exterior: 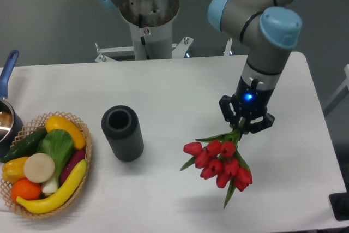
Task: Insert the flowers into the vase
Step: 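Carry the tulips up and over to above the dark grey vase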
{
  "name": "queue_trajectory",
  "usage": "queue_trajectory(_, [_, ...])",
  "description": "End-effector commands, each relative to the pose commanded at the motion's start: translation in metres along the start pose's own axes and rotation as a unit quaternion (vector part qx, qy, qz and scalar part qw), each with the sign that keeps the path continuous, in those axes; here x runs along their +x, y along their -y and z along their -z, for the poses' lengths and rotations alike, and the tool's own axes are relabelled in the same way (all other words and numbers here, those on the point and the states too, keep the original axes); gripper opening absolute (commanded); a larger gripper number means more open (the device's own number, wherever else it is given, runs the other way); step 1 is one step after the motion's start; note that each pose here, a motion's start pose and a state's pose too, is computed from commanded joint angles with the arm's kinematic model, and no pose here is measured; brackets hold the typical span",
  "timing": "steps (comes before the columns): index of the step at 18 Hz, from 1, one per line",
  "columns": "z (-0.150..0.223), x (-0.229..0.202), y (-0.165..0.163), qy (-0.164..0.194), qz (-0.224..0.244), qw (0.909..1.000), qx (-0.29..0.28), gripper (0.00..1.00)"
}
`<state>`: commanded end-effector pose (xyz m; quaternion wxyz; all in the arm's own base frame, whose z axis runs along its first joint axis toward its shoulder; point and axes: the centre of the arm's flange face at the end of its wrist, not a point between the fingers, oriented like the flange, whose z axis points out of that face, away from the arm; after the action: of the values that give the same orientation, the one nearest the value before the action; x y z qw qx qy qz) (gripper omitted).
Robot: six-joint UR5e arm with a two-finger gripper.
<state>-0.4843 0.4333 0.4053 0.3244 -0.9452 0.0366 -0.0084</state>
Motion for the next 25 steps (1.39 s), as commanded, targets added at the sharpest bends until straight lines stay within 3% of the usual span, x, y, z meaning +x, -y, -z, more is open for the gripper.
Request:
queue_trajectory(2, [0.005, 0.005, 0.014, -0.021, 0.023, 0.9975, 0.064, 0.00])
queue_trajectory(4, [0.008, 0.013, 0.028, -0.063, 0.036, 0.9860, 0.150, 0.00])
queue_trajectory(8, [0.017, 0.017, 0.035, -0.109, 0.042, 0.9639, 0.240, 0.00])
queue_trajectory(9, [0.020, 0.018, 0.035, -0.122, 0.044, 0.9548, 0.267, 0.00])
queue_trajectory(10, [0.020, 0.022, 0.032, -0.146, 0.046, 0.9379, 0.311, 0.00])
queue_trajectory(12, [0.023, 0.034, 0.025, -0.169, 0.049, 0.9160, 0.361, 0.00])
queue_trajectory(13, [0.023, 0.043, 0.022, -0.175, 0.048, 0.9110, 0.371, 0.00])
queue_trajectory(25, [0.017, 0.127, 0.025, -0.197, 0.008, 0.9041, 0.379, 0.00])
